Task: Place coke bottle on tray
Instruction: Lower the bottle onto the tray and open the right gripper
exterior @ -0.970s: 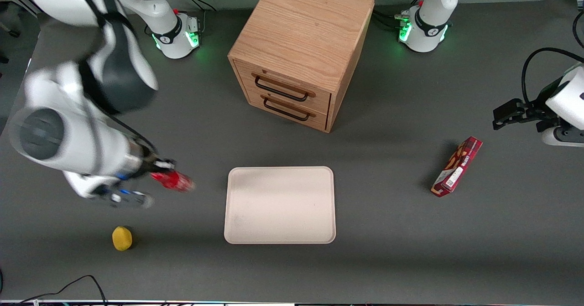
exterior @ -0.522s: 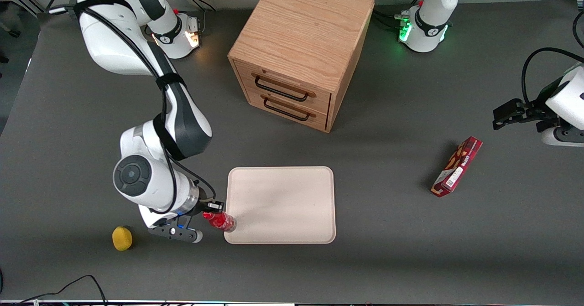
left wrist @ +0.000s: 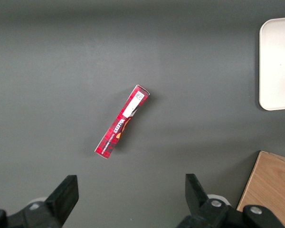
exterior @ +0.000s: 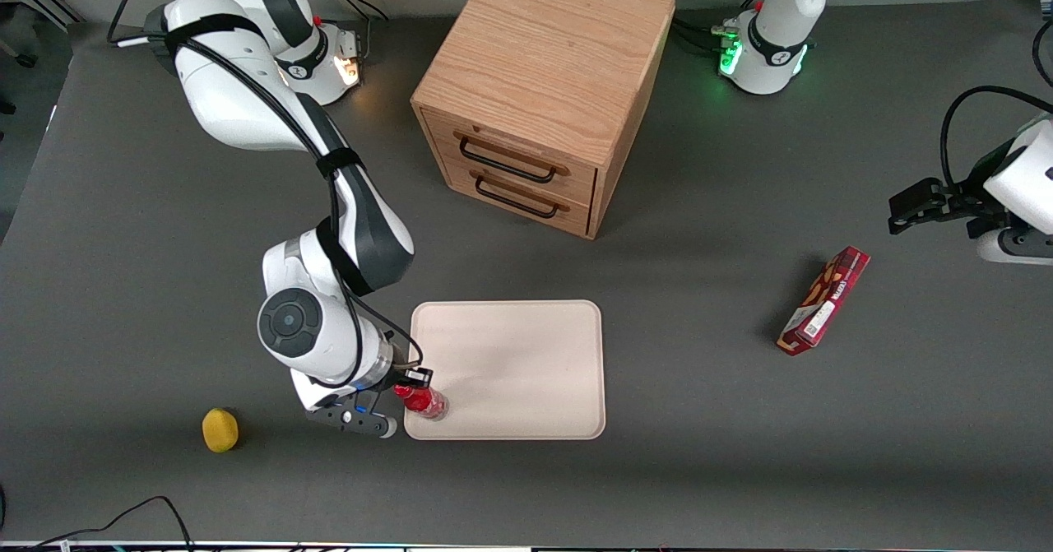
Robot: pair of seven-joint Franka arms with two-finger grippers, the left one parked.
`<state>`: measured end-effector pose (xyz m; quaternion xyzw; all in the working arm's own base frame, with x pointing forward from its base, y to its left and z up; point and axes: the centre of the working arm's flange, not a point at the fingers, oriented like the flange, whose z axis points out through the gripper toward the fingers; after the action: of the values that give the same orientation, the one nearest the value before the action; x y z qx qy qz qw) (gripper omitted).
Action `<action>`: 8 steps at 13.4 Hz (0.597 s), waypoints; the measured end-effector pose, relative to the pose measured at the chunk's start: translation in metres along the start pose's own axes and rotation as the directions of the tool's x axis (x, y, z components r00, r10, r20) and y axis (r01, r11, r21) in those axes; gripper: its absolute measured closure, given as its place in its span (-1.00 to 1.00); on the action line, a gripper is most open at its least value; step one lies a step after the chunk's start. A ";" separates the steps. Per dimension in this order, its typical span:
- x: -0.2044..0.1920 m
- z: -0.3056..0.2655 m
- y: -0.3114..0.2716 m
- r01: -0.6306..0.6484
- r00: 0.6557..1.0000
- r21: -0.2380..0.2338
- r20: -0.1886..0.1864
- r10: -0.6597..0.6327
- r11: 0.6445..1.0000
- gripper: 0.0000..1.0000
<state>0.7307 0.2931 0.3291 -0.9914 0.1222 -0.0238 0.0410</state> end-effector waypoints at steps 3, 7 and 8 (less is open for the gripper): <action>0.002 -0.002 0.002 0.000 1.000 -0.006 -0.010 0.000 1.000 -0.14; 0.000 -0.035 0.018 -0.011 0.999 -0.063 0.042 0.014 0.998 -0.98; -0.001 -0.059 0.031 -0.013 0.998 -0.075 0.059 0.018 0.997 -1.00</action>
<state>0.7183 0.2586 0.3852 -0.9915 0.1293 0.0104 0.0079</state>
